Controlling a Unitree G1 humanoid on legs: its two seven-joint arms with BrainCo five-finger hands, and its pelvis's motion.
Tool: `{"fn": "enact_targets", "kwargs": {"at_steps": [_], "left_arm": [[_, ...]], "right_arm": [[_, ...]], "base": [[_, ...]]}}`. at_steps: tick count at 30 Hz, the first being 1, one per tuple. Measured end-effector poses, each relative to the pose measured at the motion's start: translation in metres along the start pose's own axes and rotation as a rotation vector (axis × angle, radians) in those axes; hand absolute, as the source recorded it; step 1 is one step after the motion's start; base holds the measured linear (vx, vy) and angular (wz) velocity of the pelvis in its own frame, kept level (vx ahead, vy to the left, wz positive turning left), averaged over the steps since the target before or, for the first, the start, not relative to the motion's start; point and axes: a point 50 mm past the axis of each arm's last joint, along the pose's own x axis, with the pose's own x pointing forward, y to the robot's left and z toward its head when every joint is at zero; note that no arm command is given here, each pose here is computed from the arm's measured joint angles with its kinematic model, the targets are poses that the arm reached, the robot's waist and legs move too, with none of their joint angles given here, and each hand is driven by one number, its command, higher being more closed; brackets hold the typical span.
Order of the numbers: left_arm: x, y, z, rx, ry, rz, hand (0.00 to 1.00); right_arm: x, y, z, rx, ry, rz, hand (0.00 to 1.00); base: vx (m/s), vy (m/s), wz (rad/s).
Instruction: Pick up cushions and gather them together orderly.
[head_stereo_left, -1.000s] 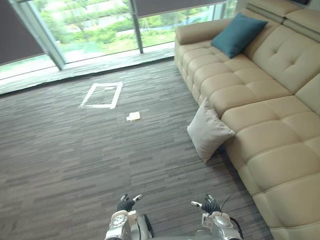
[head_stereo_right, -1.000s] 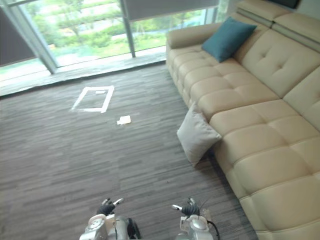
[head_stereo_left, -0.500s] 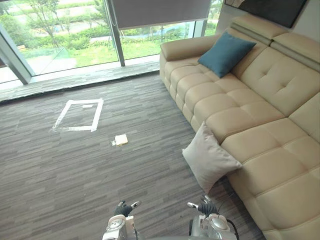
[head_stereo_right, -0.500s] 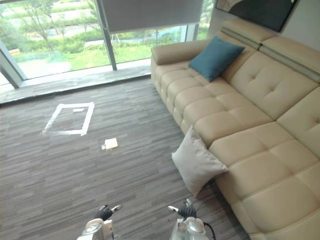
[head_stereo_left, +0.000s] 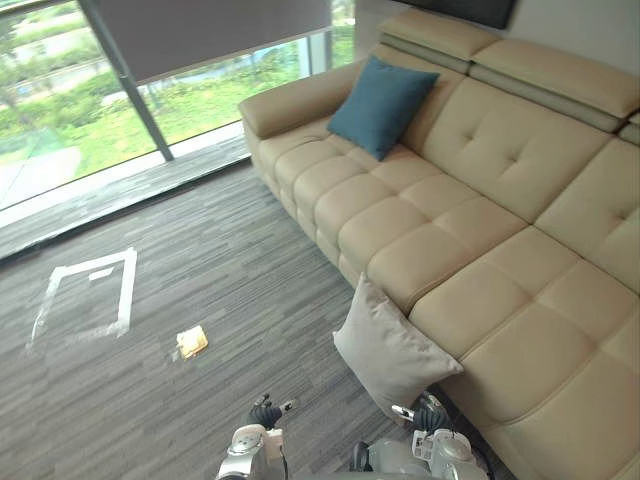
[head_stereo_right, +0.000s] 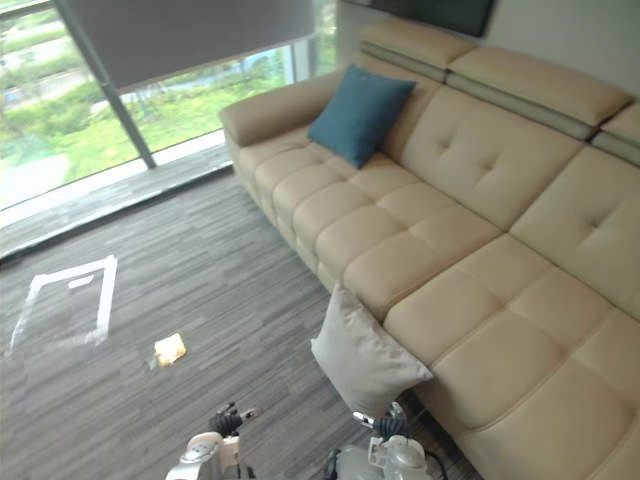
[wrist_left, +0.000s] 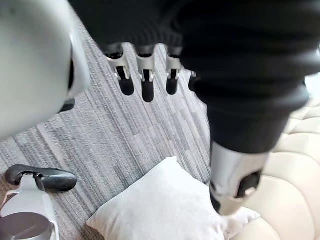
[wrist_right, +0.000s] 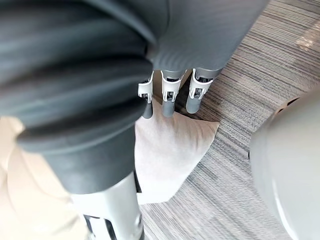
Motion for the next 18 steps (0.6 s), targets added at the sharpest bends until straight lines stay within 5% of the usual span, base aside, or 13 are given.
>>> {"fn": "enact_targets", "kwargs": {"at_steps": [10, 18], "left_arm": [[0.002, 0.005, -0.004, 0.002, 0.029, 0.021, 0.0], [0.002, 0.005, -0.007, 0.032, 0.04, 0.023, 0.0]], "right_arm": [[-0.006, 0.02, -0.016, 0.016, 0.054, 0.043, 0.0], [-0.002, 0.021, -0.006, 0.029, 0.022, 0.039, 0.0]], "base": [[0.24, 0.319, -1.25], [0.15, 0.008, -0.57]]}}
